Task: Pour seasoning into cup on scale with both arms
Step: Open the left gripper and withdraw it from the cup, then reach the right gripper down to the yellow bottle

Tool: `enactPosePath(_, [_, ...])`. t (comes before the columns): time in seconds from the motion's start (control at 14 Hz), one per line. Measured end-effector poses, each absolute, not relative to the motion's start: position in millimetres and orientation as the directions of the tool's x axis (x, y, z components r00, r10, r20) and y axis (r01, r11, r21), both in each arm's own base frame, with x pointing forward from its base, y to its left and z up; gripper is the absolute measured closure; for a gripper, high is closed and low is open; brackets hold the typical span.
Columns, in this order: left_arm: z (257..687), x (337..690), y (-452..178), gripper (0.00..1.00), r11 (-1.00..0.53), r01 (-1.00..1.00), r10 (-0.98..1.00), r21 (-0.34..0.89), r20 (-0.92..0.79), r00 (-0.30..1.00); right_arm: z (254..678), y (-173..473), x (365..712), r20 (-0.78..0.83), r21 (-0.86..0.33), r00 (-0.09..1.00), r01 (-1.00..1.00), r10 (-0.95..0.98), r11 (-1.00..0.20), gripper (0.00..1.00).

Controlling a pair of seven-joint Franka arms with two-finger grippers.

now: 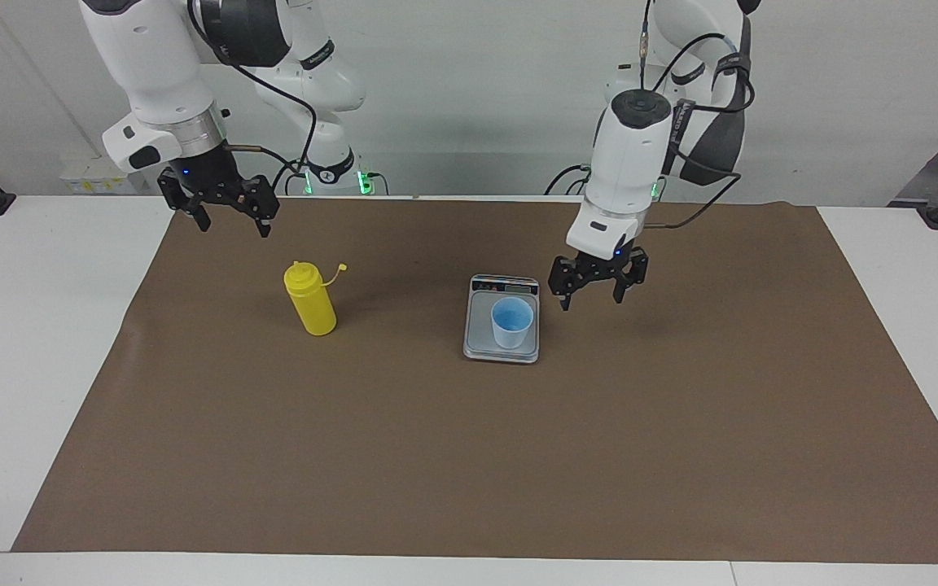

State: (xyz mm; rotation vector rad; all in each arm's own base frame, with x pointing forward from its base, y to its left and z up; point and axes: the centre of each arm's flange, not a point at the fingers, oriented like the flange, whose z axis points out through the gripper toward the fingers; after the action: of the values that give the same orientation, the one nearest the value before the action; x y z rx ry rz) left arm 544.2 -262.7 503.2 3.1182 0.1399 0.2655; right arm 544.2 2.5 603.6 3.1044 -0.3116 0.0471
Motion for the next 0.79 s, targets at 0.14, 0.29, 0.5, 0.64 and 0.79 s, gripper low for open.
enactPosePath(0.14, [522,547,-232,0.00,-0.998,0.059,0.059,0.009,0.164,0.985,601,-6,545,0.023,-0.004,0.942,-0.336,-0.336,-0.942,0.00])
enactPosePath(0.29, [538,547,-199,0.00,-1.000,0.029,0.029,-0.003,0.151,0.988,589,-18,548,-0.025,-0.052,0.879,-0.477,-0.477,-0.877,0.00])
enactPosePath(0.5, [555,546,-160,0.00,-1.000,-0.013,-0.014,-0.013,0.131,0.991,547,-44,560,-0.131,-0.059,0.768,-0.637,-0.627,-0.769,0.00])
enactPosePath(0.64, [561,545,-146,0.00,-0.999,-0.033,-0.036,-0.022,0.124,0.992,506,-51,571,-0.214,-0.028,0.687,-0.715,-0.695,-0.698,0.00])
enactPosePath(0.79, [570,545,-130,0.00,-0.998,-0.063,-0.066,-0.032,0.113,0.991,462,-59,580,-0.314,-0.013,0.608,-0.771,-0.730,-0.636,0.00])
